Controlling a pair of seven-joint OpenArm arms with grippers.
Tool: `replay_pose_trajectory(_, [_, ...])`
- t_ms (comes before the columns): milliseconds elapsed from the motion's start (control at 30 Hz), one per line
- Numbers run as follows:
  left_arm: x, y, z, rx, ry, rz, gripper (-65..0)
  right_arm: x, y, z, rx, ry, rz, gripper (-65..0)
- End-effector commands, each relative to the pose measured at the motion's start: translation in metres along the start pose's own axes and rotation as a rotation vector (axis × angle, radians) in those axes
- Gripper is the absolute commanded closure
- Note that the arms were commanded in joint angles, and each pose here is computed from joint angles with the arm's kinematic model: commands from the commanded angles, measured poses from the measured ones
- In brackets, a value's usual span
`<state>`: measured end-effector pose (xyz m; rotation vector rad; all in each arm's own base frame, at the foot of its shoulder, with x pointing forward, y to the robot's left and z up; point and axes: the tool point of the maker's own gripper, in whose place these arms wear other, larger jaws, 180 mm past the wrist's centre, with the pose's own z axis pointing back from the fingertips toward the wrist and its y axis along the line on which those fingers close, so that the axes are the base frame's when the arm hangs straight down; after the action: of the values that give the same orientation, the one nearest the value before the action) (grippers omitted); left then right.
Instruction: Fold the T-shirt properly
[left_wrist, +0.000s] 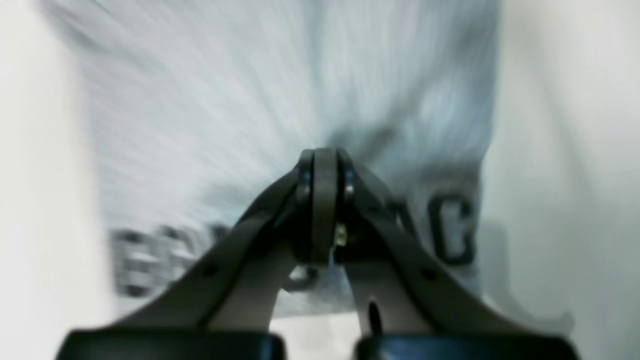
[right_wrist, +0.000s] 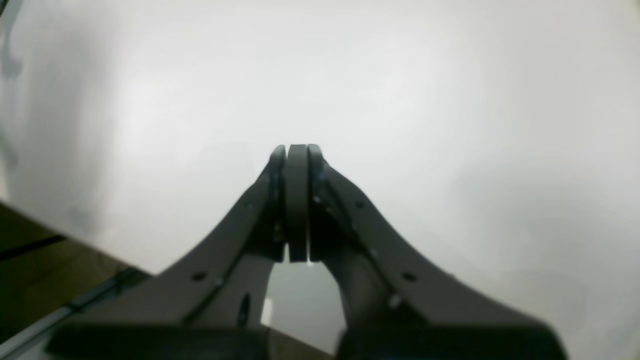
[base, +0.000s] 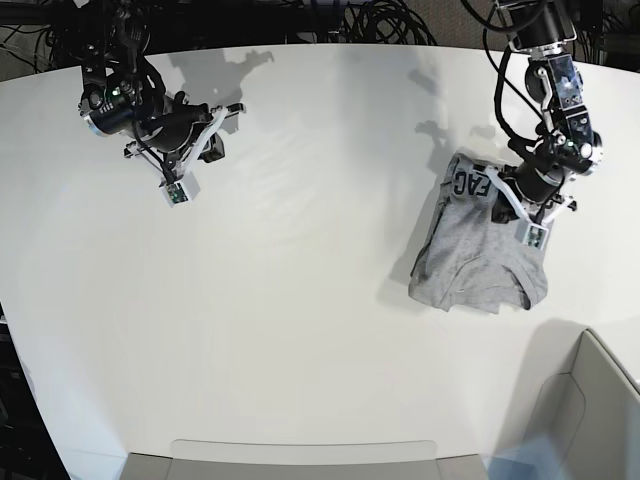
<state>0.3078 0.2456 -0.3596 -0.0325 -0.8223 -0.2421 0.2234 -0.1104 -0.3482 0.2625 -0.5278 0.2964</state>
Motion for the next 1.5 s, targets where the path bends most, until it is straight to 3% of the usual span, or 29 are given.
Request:
replay_pose_trajectory(0, [0.025,0.010,0.011,0.035,-0.083,-0.008,0.0,0.009,-0.002,0.004,-0.003,-0.033,0.014,0.0])
replay_pose_trajectory(167, [0.020,0.023,0.047,0.124,-0.117,-0.008,0.0,0.000,0.003,0.004,0.010,-0.017,-0.004,0.0])
replay_pose_trajectory(267, [-0.002,0.021,0.064,0.150,-0.080,-0.007,0.0,-0.013,0.003,0.004,0.008,0.011,-0.028,0.0])
replay_pose_trajectory(467, [-0.065,0.014,0.087,0.170,0.047,0.052,0.0,-0.046,-0.001,0.009,-0.013,-0.009,-0.123,0.0])
replay_pose_trajectory(1133, [-0.200,-0.005,0.158,0.174,0.448,0.040,0.0,-0.196,0.049,0.053,0.013,0.183,-0.297,0.0])
replay_pose_trajectory(1233, [-0.233,-0.011,0.166,0.189,0.535,0.052,0.0,-0.211,0.055,0.064,0.007,0.188,-0.323,0.0])
replay_pose_trajectory(1467, [-0.327,-0.041,0.169,0.151,0.589,0.171,0.0,-0.257,0.055,0.064,-0.037,0.237,-0.409,0.0])
